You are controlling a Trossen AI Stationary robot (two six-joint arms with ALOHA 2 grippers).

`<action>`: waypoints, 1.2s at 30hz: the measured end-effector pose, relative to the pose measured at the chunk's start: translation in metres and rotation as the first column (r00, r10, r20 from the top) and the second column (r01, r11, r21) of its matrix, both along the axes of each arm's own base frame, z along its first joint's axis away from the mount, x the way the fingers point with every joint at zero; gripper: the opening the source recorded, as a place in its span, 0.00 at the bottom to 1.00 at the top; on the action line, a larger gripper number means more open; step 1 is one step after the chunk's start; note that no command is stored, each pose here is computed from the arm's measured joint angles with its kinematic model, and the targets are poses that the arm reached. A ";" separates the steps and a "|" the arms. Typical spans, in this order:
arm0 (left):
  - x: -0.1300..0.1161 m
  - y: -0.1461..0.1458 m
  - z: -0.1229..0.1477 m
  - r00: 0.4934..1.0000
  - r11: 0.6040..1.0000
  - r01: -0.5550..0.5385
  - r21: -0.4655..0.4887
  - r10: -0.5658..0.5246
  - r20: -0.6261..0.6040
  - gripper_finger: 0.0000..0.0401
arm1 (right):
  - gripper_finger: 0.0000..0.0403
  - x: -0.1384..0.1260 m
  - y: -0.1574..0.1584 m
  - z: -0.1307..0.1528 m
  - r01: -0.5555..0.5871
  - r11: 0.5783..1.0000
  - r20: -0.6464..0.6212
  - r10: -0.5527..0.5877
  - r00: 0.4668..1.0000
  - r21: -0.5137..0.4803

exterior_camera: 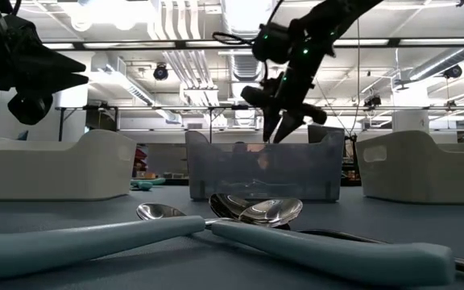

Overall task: Sort silverware by color (type)
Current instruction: Put the black spoon into the gray bin

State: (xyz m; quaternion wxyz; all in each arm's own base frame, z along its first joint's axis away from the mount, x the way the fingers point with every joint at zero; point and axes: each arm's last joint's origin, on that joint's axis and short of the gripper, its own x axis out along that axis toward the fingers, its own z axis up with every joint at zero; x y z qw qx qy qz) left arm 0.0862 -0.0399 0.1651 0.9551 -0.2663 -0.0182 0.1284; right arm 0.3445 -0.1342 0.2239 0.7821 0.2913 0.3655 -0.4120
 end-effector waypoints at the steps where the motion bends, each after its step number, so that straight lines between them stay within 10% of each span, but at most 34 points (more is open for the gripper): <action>1: 0.000 0.000 0.000 1.000 1.000 0.000 0.000 0.000 0.000 0.19 | 0.28 0.002 -0.003 -0.002 -0.010 1.000 -0.011 0.011 1.000 0.007; 36: 0.000 0.000 0.000 1.000 1.000 0.000 0.000 0.000 0.000 0.19 | 0.27 0.037 -0.060 -0.077 0.041 0.986 -0.160 -0.015 0.987 0.161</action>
